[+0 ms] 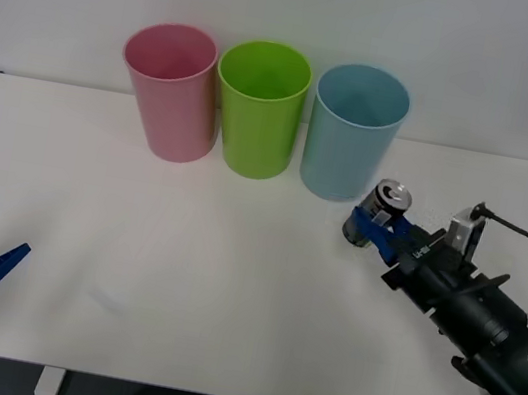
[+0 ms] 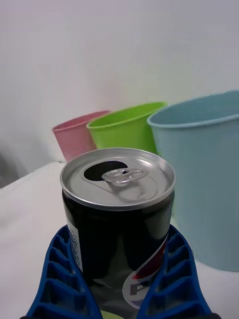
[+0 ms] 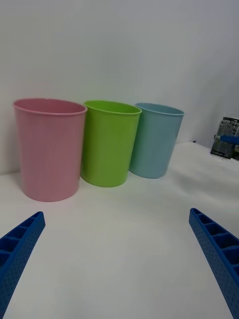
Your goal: Grasp the object on the table and drop it into the matching bin: aluminum can to the light blue bin, PET bottle to the pink bin.
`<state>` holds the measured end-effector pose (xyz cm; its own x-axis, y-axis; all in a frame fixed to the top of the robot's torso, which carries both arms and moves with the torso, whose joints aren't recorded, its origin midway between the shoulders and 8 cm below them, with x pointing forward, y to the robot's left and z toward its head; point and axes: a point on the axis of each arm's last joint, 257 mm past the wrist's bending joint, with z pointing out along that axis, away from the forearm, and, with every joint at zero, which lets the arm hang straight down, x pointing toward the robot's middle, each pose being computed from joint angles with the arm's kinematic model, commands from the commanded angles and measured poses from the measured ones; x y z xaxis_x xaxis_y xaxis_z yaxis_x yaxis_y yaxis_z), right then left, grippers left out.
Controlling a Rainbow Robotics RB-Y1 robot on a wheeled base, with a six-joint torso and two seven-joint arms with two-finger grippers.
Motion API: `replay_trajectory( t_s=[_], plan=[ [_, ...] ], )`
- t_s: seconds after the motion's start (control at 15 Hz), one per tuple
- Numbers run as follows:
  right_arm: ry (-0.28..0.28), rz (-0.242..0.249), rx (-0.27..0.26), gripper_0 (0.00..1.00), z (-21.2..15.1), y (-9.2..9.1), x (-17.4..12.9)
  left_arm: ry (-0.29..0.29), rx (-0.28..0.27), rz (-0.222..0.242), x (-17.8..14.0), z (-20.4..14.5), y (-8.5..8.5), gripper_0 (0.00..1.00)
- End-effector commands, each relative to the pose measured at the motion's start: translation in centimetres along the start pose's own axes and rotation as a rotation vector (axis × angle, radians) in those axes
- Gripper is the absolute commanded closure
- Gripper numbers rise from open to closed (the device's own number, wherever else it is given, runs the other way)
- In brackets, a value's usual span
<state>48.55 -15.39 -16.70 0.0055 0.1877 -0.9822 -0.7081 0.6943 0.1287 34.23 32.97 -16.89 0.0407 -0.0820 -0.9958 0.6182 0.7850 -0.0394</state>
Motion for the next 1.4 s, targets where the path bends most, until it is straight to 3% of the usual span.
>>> replay_trajectory(
  t_s=[0.07,0.47,0.73,1.0,1.27,1.4],
  plan=[
    [-0.028,0.015,-0.017,1.00,-0.2,0.0,-3.2,0.000,0.000,0.000,0.0,0.0,0.0,0.00],
    [-0.029,-0.046,-0.060,1.00,-0.1,1.0,-9.6,0.000,0.000,0.000,0.0,0.0,0.0,0.00],
    [-0.027,-0.153,-0.087,1.00,1.8,0.3,-13.1,0.000,0.000,0.000,0.0,0.0,0.0,0.00],
    [-0.001,-0.226,-0.087,1.00,4.9,-2.2,-15.4,0.000,0.000,0.000,0.0,0.0,0.0,0.00],
    [0.052,-0.227,-0.107,1.00,8.3,-4.7,-16.1,0.000,0.000,0.000,0.0,0.0,0.0,0.00],
    [0.067,-0.223,-0.092,1.00,10.5,-5.8,-16.2,0.000,0.000,0.000,0.0,0.0,0.0,0.00]
  ],
)
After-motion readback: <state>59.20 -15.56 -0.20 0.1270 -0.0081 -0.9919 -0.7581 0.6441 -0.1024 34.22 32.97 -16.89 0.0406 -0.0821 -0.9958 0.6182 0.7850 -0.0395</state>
